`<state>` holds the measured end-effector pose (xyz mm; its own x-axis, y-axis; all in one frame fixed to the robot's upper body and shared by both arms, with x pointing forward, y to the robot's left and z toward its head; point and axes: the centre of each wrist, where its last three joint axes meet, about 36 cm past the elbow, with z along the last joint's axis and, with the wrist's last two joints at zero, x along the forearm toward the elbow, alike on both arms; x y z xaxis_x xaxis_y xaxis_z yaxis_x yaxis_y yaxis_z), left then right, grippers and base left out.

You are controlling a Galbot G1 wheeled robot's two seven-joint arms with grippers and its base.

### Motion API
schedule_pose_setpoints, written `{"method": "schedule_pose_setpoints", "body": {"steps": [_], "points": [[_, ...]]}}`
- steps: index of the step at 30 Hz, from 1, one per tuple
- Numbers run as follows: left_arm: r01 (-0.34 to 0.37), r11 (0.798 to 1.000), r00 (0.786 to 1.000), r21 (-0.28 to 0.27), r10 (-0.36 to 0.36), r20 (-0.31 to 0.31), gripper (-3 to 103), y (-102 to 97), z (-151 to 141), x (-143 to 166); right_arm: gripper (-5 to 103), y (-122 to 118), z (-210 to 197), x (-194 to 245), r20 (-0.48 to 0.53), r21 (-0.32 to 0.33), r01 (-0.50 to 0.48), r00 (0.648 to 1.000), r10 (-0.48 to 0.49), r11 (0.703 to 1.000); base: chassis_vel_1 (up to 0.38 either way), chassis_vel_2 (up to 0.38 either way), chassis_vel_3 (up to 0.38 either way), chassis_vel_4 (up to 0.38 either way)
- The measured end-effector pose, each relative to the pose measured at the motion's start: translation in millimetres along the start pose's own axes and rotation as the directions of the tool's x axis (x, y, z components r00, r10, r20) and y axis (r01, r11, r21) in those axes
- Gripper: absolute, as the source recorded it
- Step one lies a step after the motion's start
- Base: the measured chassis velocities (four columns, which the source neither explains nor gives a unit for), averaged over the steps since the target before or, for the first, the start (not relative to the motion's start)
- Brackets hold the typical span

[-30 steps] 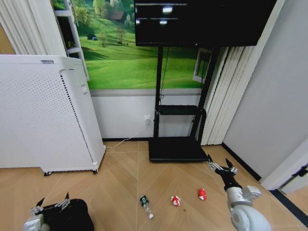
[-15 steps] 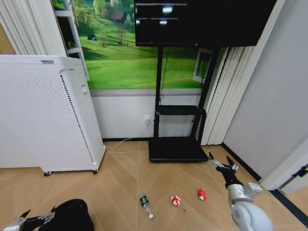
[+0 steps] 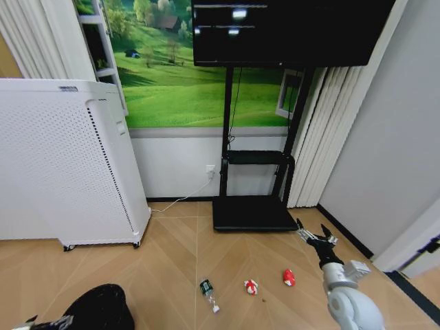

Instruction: Pick up the trash bin and place the garbage on the floor into it.

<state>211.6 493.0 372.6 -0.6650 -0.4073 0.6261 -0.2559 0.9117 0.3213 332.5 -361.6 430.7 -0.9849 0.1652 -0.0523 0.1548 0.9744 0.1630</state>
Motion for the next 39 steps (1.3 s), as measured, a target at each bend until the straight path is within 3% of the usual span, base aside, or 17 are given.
{"method": "schedule_pose_setpoints", "body": {"steps": [3,5,9,14,15,18,19,24,27,31,32,39], "points": [[-0.018,1.000,1.000,0.010,0.018,-0.023,102,-8.8,4,-9,100,0,1,-1,-0.003,0.001,0.000,1.000,0.000,1.000,0.000,0.000,0.000,0.000],[-0.048,0.999,0.998,0.014,0.048,-0.047,98,-21.7,7,-17,100,0,2,-1,-0.005,0.004,0.000,1.000,0.000,1.000,0.000,0.000,0.000,0.000],[-0.071,0.997,0.995,0.009,0.071,-0.072,95,-28.5,13,-25,100,-1,3,0,-0.010,0.008,-0.004,1.000,0.004,1.000,0.000,0.000,0.000,0.000],[-0.086,0.996,0.993,-0.020,0.084,-0.086,75,-27.5,22,-29,100,-2,3,1,-0.012,0.011,-0.006,1.000,0.006,1.000,0.000,0.000,0.000,0.000],[-0.086,0.996,0.993,-0.020,0.084,-0.086,75,-27.5,22,-29,100,-2,3,1,-0.012,0.011,-0.006,1.000,0.006,1.000,0.000,0.000,0.000,0.000],[-0.083,0.996,0.994,-0.020,0.081,-0.075,58,-26.6,24,-30,100,-1,3,2,-0.011,0.013,-0.006,1.000,0.006,1.000,0.000,0.000,0.000,0.000],[-0.083,0.996,0.994,-0.020,0.081,-0.075,58,-26.6,24,-30,100,-1,3,2,-0.011,0.013,-0.006,1.000,0.006,1.000,0.000,0.000,0.000,0.000],[-0.092,0.996,0.994,-0.017,0.090,-0.055,36,-27.1,22,-30,100,-1,2,2,-0.009,0.013,-0.006,1.000,0.006,1.000,0.000,0.000,0.000,0.000],[-0.093,0.996,0.995,-0.016,0.092,-0.048,32,-27.3,19,-30,100,-1,2,2,-0.007,0.013,-0.006,1.000,0.006,1.000,0.000,0.000,0.000,0.000],[-0.108,0.994,0.994,0.009,0.108,0.013,17,-34.8,5,-22,100,-1,3,2,-0.006,0.014,-0.006,1.000,0.006,1.000,0.000,0.000,0.000,0.000],[-0.108,0.994,0.994,0.009,0.108,0.013,17,-34.8,5,-22,100,-1,3,2,-0.006,0.014,-0.006,1.000,0.006,1.000,0.000,0.000,0.000,0.000],[-0.139,0.990,0.977,0.037,0.131,0.167,5,-58.3,-32,2,100,-1,4,1,-0.004,0.019,-0.007,1.000,0.007,1.000,0.000,0.000,0.000,0.000]]}}
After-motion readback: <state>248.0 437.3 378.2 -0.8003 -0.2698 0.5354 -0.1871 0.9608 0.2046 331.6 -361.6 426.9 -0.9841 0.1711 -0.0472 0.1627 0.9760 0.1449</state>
